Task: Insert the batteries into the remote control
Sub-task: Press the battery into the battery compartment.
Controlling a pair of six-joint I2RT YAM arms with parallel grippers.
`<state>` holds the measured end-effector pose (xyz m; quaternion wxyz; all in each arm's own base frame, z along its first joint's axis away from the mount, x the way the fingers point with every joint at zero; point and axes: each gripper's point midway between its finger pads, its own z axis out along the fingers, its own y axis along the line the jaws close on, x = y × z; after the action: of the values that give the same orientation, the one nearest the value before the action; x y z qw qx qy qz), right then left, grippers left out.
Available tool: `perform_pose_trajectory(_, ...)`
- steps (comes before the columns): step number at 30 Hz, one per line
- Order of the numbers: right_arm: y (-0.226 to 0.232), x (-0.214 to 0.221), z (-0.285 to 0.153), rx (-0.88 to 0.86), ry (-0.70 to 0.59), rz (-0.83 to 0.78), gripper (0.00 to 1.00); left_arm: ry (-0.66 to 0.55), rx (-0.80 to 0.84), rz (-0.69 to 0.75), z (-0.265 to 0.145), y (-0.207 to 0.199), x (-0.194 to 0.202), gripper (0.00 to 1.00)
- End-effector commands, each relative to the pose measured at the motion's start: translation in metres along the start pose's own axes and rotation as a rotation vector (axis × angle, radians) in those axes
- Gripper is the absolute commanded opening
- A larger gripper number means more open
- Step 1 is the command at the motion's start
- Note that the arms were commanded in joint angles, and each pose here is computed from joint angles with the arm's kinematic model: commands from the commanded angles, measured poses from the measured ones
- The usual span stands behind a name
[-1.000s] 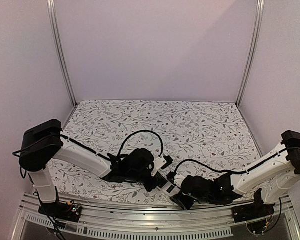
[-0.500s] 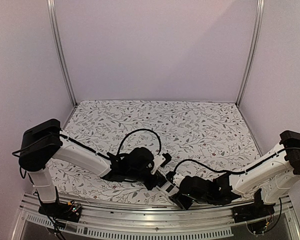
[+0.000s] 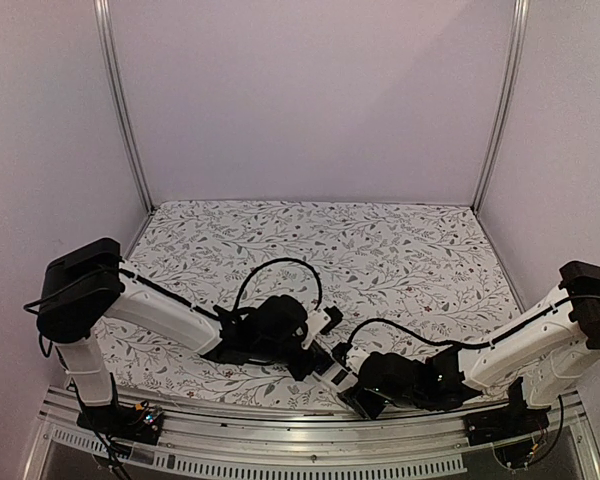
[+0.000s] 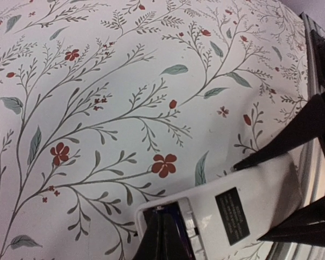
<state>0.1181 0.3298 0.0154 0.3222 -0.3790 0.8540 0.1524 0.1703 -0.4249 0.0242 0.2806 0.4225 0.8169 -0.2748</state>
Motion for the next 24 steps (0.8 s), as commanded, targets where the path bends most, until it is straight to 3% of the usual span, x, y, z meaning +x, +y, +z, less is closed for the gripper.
perform_pose_trajectory(1,-0.004,0.007,0.004,0.026,0.028,-0.018,0.43,0.320,0.037,0.028,-0.001,-0.014,0.097,0.00)
perform_pose_trajectory(11,-0.004,0.004,0.003,0.033,0.019,-0.017,0.44,0.475,-0.019,0.067,0.005,-0.007,0.144,0.00)
perform_pose_trajectory(19,-0.005,0.004,0.002,0.037,0.018,-0.019,0.44,0.302,-0.012,0.065,-0.012,-0.008,0.091,0.00)
perform_pose_trajectory(24,-0.004,0.003,0.003,0.035,0.018,-0.013,0.44,0.108,-0.042,0.072,-0.034,-0.009,0.028,0.00)
